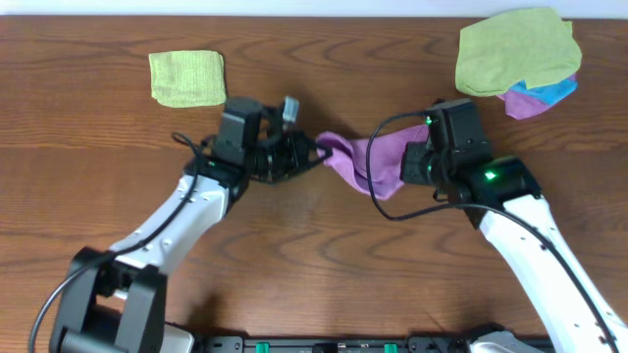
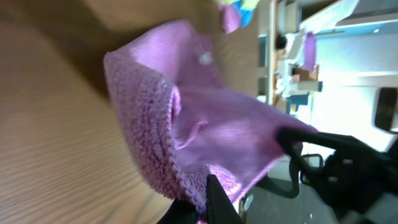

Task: Fold the cloth
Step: 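Lift the purple cloth with both grippers and stretch it toward the back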

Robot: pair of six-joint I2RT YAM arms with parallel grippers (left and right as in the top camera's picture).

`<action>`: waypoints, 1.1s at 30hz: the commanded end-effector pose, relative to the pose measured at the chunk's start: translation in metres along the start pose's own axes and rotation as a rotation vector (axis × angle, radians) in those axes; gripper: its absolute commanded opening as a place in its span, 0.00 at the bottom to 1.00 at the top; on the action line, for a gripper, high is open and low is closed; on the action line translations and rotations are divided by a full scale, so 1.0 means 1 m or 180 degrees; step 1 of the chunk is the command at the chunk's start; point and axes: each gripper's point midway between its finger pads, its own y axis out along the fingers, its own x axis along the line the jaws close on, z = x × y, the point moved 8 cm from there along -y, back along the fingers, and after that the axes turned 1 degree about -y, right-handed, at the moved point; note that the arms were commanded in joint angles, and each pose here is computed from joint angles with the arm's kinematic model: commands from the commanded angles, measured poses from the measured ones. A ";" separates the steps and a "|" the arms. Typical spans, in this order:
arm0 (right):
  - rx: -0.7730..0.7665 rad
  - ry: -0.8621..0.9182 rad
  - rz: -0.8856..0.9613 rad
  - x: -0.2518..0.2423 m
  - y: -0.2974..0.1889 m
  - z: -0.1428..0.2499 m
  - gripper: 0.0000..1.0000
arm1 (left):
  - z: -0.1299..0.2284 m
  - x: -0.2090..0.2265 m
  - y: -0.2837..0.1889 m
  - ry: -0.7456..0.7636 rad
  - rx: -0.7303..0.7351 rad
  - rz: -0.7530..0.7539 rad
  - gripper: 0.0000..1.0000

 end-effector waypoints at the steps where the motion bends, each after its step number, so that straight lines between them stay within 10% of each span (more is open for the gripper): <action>1: -0.0266 -0.0097 -0.0090 0.003 -0.012 -0.012 0.01 | -0.021 -0.039 -0.018 0.0277 -0.0224 0.0129 0.05; 33: -0.1599 -0.0079 -0.0664 0.009 0.013 -0.150 0.02 | -0.116 -0.089 -0.074 0.0640 -0.1617 -0.0024 0.06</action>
